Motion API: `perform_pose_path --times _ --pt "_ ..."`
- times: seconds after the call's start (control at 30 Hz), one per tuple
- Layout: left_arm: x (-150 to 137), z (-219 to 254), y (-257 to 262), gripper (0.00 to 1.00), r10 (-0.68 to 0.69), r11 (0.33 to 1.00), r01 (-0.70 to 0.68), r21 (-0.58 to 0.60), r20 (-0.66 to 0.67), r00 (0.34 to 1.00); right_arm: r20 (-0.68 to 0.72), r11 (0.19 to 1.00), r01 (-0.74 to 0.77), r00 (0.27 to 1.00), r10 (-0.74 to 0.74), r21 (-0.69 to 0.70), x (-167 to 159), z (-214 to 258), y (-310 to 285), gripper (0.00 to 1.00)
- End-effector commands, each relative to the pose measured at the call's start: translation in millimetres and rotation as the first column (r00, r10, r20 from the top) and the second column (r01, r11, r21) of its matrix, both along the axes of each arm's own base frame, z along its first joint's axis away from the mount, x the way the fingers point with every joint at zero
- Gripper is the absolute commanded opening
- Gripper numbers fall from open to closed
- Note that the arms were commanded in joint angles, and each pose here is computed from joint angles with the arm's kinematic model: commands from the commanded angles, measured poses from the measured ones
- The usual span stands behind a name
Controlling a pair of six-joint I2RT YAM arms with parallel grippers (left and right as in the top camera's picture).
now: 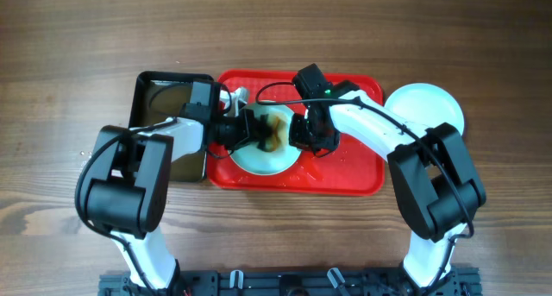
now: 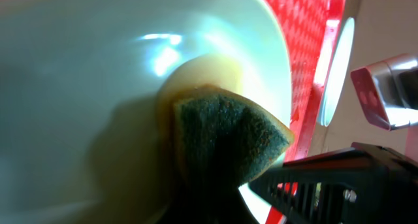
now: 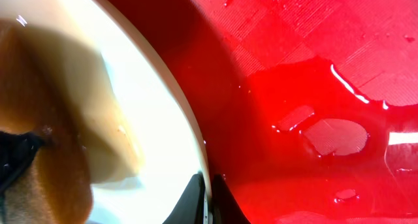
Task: Clean dirty plates on tray and stack at the side
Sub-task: 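Lift the sponge with the left gripper and scrub the last plate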
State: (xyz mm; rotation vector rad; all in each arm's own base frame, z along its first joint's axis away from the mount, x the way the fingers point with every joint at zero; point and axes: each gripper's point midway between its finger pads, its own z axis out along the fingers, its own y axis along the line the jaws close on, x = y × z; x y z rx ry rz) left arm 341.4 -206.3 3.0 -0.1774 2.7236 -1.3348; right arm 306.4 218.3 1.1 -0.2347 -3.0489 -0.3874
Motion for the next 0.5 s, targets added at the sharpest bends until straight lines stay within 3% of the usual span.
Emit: perform_pose_path --times 0.0,0.13,0.27,0.33,0.4,0.47 --pt "-3 -17 35 0.04 0.021 0.989 -0.024 0.147 0.025 0.999 -0.025 0.995 -0.016 1.0 0.014 -0.103 -9 -20 -20 0.04" --pt "24 35 50 0.04 0.054 0.978 -0.097 0.186 0.223 0.973 -0.025 0.995 -0.015 1.0 0.012 -0.103 -9 -20 -20 0.04" --pt "23 105 52 0.04 0.049 0.98 -0.118 0.16 0.383 0.922 -0.026 0.995 -0.015 1.0 0.012 -0.103 -9 -20 -20 0.04" --pt "20 110 72 0.04 0.025 0.944 -0.164 0.286 0.433 0.901 -0.026 0.995 -0.015 1.0 0.012 -0.103 -9 -20 -20 0.04" --pt "20 94 122 0.04 0.078 0.799 -0.312 0.514 0.426 0.901 -0.026 0.995 -0.015 1.0 0.012 -0.103 -9 -20 -20 0.04" --pt "15 83 168 0.04 0.118 0.613 -0.398 0.682 0.419 0.9 -0.025 0.995 -0.015 1.0 0.013 -0.103 -9 -20 -20 0.04"
